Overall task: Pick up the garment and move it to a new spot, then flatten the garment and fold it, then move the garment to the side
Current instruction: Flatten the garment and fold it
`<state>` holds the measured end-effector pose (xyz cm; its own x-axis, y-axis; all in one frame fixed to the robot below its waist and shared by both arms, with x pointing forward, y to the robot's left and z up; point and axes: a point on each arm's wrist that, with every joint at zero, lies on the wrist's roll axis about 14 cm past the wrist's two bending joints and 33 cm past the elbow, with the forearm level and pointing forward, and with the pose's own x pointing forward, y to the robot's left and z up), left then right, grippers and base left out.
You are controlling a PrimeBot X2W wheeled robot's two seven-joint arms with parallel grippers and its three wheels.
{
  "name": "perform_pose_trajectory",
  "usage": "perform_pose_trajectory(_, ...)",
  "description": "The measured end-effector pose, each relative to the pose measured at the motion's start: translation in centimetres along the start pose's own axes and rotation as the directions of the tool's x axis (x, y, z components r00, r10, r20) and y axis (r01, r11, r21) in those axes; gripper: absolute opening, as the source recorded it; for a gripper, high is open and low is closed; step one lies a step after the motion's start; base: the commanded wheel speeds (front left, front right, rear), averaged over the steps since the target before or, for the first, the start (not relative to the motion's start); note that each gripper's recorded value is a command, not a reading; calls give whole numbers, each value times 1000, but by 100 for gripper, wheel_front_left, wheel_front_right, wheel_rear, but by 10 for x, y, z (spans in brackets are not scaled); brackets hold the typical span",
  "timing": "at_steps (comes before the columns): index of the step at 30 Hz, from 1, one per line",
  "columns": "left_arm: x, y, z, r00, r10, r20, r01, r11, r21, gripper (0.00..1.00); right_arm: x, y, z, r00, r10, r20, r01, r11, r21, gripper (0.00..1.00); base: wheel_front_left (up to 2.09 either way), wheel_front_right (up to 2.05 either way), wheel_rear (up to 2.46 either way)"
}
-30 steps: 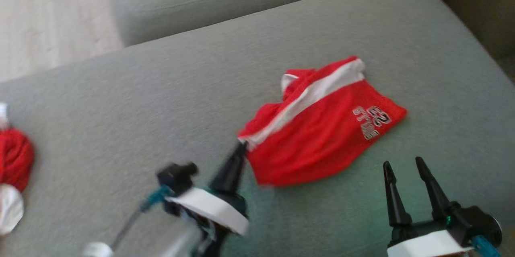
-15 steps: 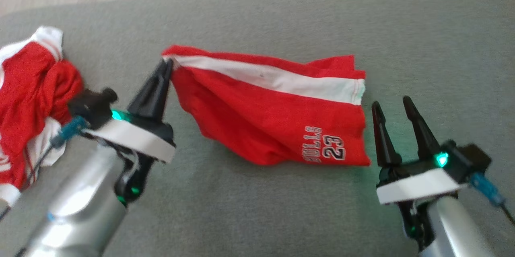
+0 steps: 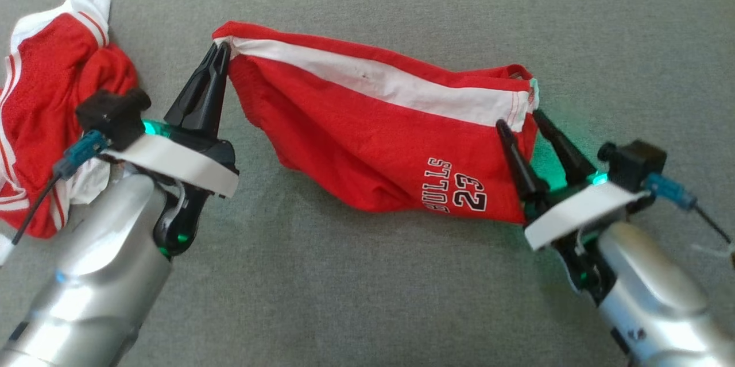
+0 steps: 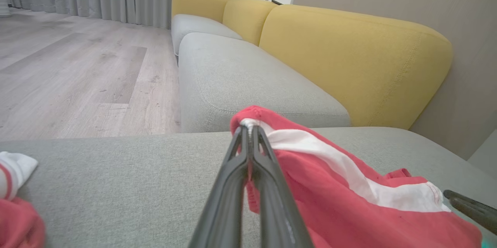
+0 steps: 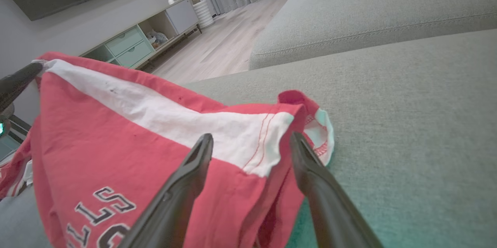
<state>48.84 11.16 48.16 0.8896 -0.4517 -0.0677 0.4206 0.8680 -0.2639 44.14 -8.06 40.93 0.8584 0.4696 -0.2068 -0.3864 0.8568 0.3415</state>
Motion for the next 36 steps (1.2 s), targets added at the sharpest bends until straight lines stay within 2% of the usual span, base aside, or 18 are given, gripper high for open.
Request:
perform_pose_trajectory(11,3,2,3,1000,-2,6,2,1000,13,0,15,-4,-10,998,3,-56,0,999,47,100,0,0,0)
perform_pose_trajectory(12,3,2,2,1000,-2,4,2,1000,13,0,16,-3,-11,998,7,-61,-4,999,48,98,0,0,0)
perform_pose_trajectory(14,3,2,1,1000,-4,0,4,1000,14,0,17,-2,-11,998,13,-62,-10,999,46,89,0,0,0)
perform_pose_trajectory(16,3,2,0,1000,-3,-1,3,1000,11,0,19,0,-9,998,20,-59,-18,999,46,64,0,0,0)
perform_pose_trajectory(18,2,3,-1,1000,0,-3,0,1000,7,0,21,1,-4,999,25,-47,-23,999,45,32,0,0,0)
perform_pose_trajectory(19,2,3,-1,1000,0,-3,0,1000,7,0,22,2,-1,999,30,-39,-29,999,43,0,0,0,0)
perform_pose_trajectory(24,7,3,2,1000,-5,3,5,1000,13,0,28,3,21,999,32,32,-35,996,83,0,0,0,0)
perform_pose_trajectory(28,22,-2,18,999,-37,39,35,999,38,0,35,-24,78,980,-39,195,14,992,124,0,0,0,0)
perform_pose_trajectory(32,49,-21,53,986,-122,113,110,988,107,0,34,-59,171,899,-101,426,60,992,109,0,0,0,0)
perform_pose_trajectory(36,86,-60,109,941,-256,224,210,955,209,0,22,-89,258,792,-115,599,131,991,18,0,0,0,0)
